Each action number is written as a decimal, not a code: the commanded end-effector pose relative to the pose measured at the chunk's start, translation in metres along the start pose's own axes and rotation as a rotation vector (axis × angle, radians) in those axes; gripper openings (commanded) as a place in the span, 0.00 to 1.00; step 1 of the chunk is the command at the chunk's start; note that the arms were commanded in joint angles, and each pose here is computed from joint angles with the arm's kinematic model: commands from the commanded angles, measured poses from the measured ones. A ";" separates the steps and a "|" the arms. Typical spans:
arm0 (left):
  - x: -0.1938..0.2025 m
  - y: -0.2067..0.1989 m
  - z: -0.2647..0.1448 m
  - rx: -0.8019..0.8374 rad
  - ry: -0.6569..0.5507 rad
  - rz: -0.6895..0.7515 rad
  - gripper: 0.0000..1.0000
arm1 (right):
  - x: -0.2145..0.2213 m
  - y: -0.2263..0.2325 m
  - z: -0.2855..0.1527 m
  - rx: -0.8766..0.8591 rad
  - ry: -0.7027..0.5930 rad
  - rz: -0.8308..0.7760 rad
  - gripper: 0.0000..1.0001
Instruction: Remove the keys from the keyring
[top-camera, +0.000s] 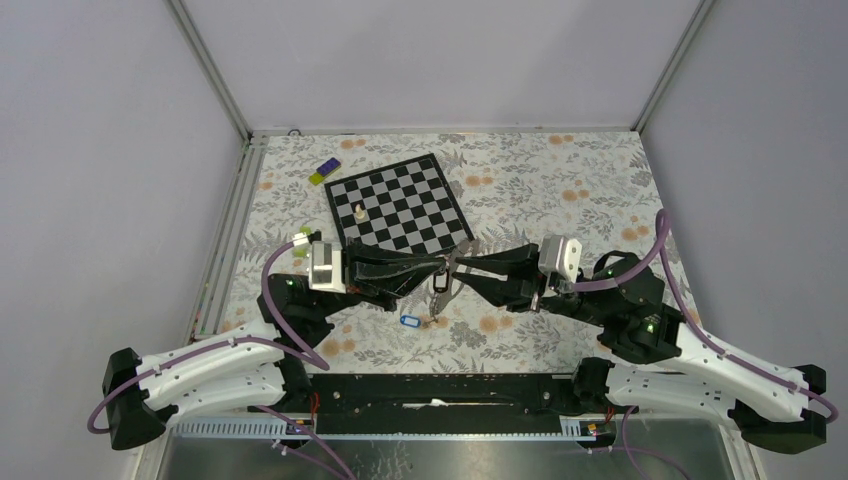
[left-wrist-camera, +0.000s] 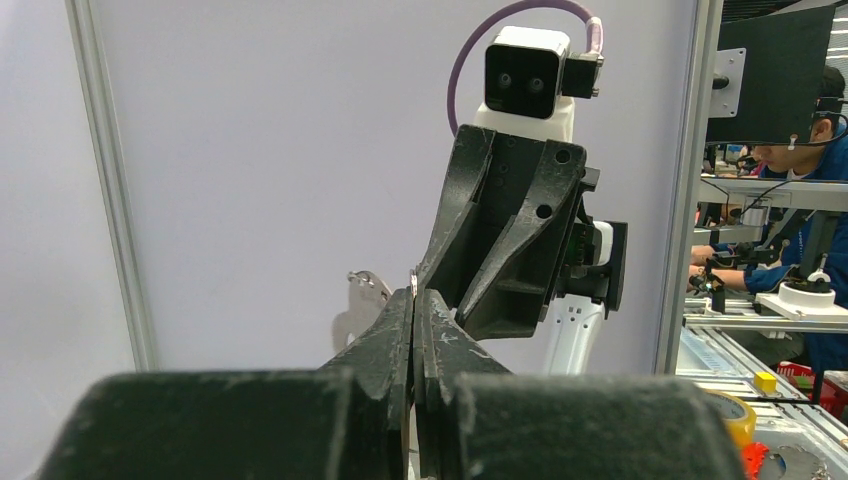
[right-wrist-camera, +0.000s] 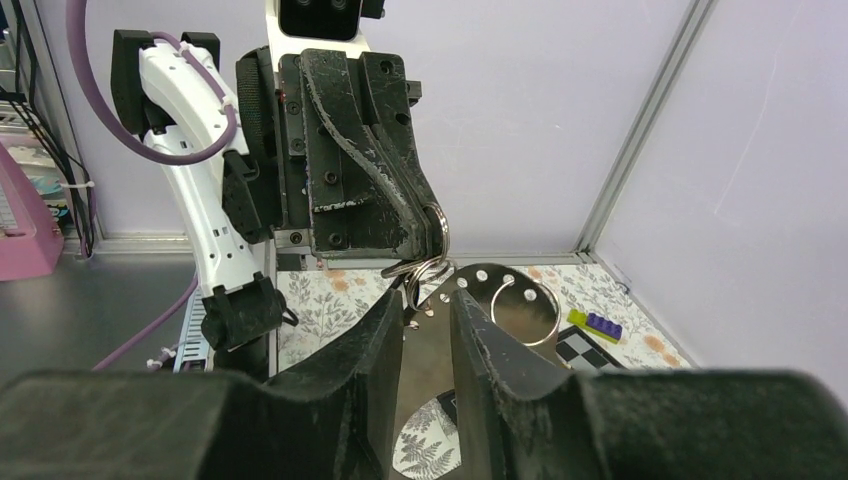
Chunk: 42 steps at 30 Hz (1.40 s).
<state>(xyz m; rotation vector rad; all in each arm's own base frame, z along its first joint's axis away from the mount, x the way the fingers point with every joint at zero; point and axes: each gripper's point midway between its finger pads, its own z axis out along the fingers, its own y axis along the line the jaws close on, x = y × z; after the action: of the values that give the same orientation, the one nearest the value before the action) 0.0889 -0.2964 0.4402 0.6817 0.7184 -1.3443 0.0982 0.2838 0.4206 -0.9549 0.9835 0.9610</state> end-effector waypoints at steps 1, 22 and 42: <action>-0.034 -0.006 0.007 0.028 -0.097 0.035 0.00 | -0.017 -0.006 0.003 0.027 -0.063 -0.005 0.32; -0.027 -0.006 0.010 0.035 -0.085 0.023 0.00 | -0.020 -0.002 0.006 0.003 -0.082 0.006 0.33; -0.034 -0.008 0.008 0.042 -0.104 0.025 0.00 | -0.003 -0.009 0.006 0.046 -0.028 -0.008 0.33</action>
<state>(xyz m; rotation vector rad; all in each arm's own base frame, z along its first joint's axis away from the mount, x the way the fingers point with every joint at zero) 0.0909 -0.3003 0.4368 0.6860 0.7291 -1.3456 0.1022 0.2890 0.4168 -0.9475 0.9956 0.9587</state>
